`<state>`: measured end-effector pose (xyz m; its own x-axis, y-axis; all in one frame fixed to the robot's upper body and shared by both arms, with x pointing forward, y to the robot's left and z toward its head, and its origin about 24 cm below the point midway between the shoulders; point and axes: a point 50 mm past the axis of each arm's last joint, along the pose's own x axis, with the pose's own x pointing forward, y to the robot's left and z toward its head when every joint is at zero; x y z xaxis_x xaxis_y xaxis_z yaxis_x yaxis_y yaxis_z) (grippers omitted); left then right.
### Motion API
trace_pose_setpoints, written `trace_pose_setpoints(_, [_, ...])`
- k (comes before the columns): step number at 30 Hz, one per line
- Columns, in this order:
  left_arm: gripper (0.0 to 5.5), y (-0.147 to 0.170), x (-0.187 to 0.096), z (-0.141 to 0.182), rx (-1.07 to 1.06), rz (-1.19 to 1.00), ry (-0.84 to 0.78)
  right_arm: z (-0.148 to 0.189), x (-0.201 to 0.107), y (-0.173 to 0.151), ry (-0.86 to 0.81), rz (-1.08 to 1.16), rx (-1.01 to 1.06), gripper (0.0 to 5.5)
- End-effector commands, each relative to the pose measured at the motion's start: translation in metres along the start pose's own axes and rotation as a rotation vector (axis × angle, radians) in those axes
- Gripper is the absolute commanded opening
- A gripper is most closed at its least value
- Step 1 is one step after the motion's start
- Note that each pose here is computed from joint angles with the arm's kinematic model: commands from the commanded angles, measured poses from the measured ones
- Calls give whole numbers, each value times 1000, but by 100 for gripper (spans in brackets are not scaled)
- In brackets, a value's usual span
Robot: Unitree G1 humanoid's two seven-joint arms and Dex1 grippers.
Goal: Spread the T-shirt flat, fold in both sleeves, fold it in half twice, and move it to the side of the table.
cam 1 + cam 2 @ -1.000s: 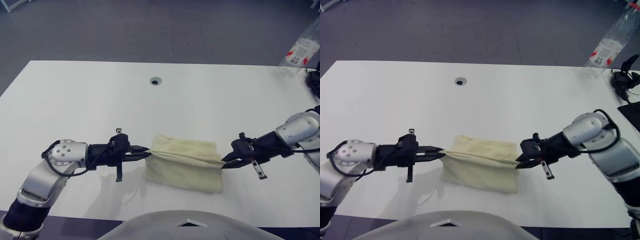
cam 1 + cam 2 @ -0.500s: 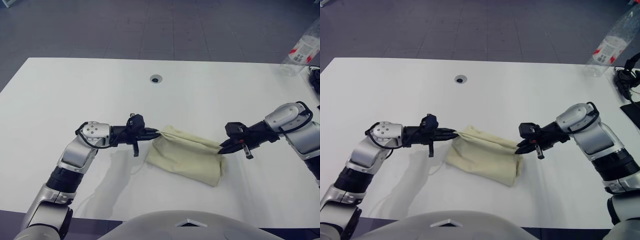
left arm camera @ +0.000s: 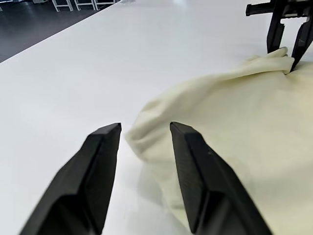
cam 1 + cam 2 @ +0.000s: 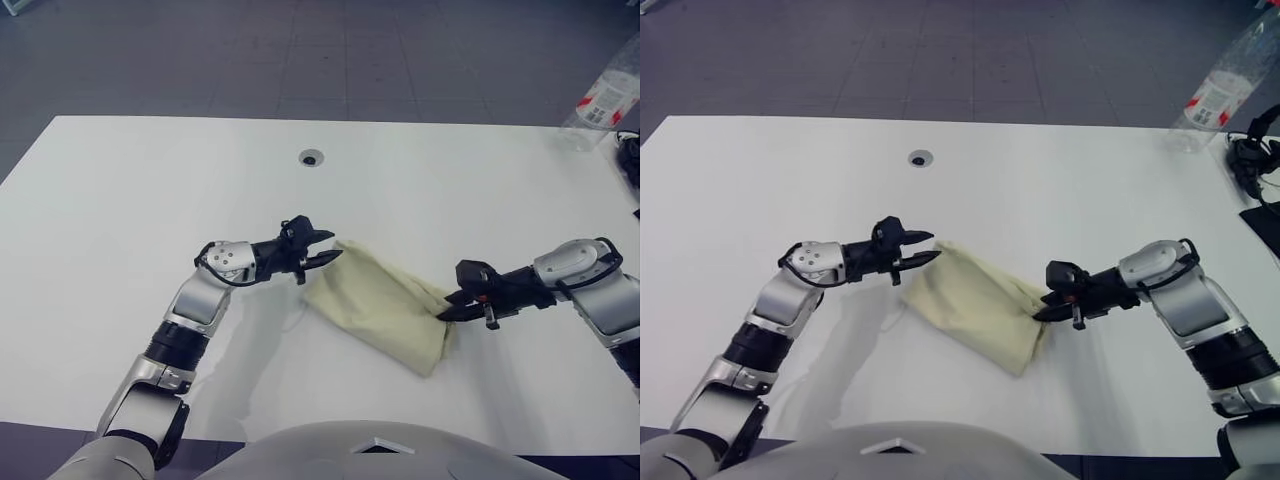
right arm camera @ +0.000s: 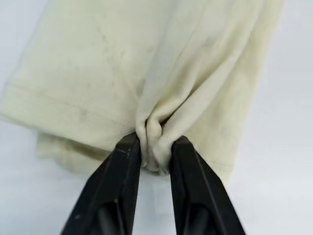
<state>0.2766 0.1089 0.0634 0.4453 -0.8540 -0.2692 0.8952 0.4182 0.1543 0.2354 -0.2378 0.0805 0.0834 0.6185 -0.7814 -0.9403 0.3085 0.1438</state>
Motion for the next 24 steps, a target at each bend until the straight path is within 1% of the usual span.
trace_pose_setpoints(1, [271,3,9,-5,8,85,-4,-7,6,-3,-44,-75,129,174])
trace_pose_setpoints(4, [323,4,8,-8,6,125,-14,-5,2,-6,-59,-129,164,222])
trace_pose_setpoints(8, [386,1,7,-10,18,139,-23,-2,-11,-7,-97,-173,190,278])
trace_pose_setpoints(11, [441,1,8,-11,25,168,-31,2,-21,-3,-129,-197,179,331])
trace_pose_setpoints(16, [533,7,12,-11,19,228,-42,17,-36,1,-215,-240,149,419])
trace_pose_setpoints(17, [540,8,14,-12,18,231,-42,19,-38,1,-230,-250,146,434])
trace_pose_setpoints(20, [540,7,18,-17,12,236,-35,23,-37,-5,-238,-299,134,487])
trace_pose_setpoints(23, [540,6,20,-20,9,237,-31,17,-32,-16,-185,-397,113,534])
trace_pose_setpoints(24, [540,6,22,-21,12,235,-27,15,-30,-18,-168,-424,95,538])
